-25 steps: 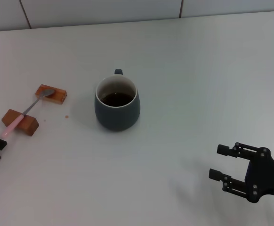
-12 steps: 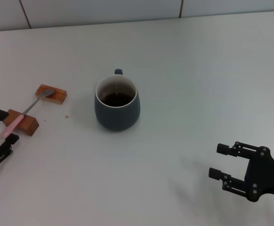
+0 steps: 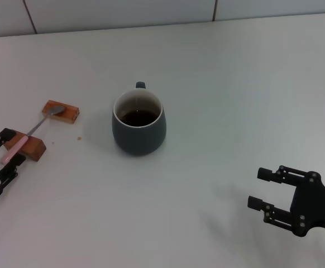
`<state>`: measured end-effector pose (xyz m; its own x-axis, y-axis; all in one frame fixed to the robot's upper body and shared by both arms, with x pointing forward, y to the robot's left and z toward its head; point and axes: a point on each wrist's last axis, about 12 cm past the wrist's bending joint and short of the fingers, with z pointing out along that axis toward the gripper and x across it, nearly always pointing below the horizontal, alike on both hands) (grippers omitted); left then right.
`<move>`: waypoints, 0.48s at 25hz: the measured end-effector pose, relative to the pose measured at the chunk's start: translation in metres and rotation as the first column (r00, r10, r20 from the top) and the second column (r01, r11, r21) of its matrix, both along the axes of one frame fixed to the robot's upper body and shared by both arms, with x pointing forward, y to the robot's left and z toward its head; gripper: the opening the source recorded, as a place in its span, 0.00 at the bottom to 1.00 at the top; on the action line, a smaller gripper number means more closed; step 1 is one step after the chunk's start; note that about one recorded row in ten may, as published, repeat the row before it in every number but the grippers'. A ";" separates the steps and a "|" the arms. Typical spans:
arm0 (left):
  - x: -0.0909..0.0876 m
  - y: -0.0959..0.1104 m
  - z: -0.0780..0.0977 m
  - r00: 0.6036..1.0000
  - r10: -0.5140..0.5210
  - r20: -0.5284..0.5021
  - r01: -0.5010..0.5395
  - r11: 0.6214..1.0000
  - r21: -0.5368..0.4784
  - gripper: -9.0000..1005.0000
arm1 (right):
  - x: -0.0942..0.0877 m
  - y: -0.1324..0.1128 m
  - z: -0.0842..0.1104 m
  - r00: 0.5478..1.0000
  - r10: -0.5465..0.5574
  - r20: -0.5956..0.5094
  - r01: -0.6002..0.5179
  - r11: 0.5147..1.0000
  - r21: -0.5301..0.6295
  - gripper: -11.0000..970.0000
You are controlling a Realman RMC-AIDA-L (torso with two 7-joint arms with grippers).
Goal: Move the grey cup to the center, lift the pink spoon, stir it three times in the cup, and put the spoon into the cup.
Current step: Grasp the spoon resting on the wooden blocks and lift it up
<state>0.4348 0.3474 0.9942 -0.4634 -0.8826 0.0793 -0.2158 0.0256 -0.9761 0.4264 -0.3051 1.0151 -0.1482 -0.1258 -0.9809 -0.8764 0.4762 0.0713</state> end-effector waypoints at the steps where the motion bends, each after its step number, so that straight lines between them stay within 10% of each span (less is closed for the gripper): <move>1: 0.001 -0.001 0.000 1.000 -0.004 -0.002 0.004 1.000 0.002 0.79 | 0.000 0.000 0.000 1.000 -0.003 0.001 0.003 1.000 0.001 0.65; 12: 0.004 0.000 -0.002 1.000 -0.002 -0.020 0.002 1.000 0.016 0.56 | 0.002 0.000 0.001 1.000 -0.003 0.004 0.003 1.000 0.001 0.65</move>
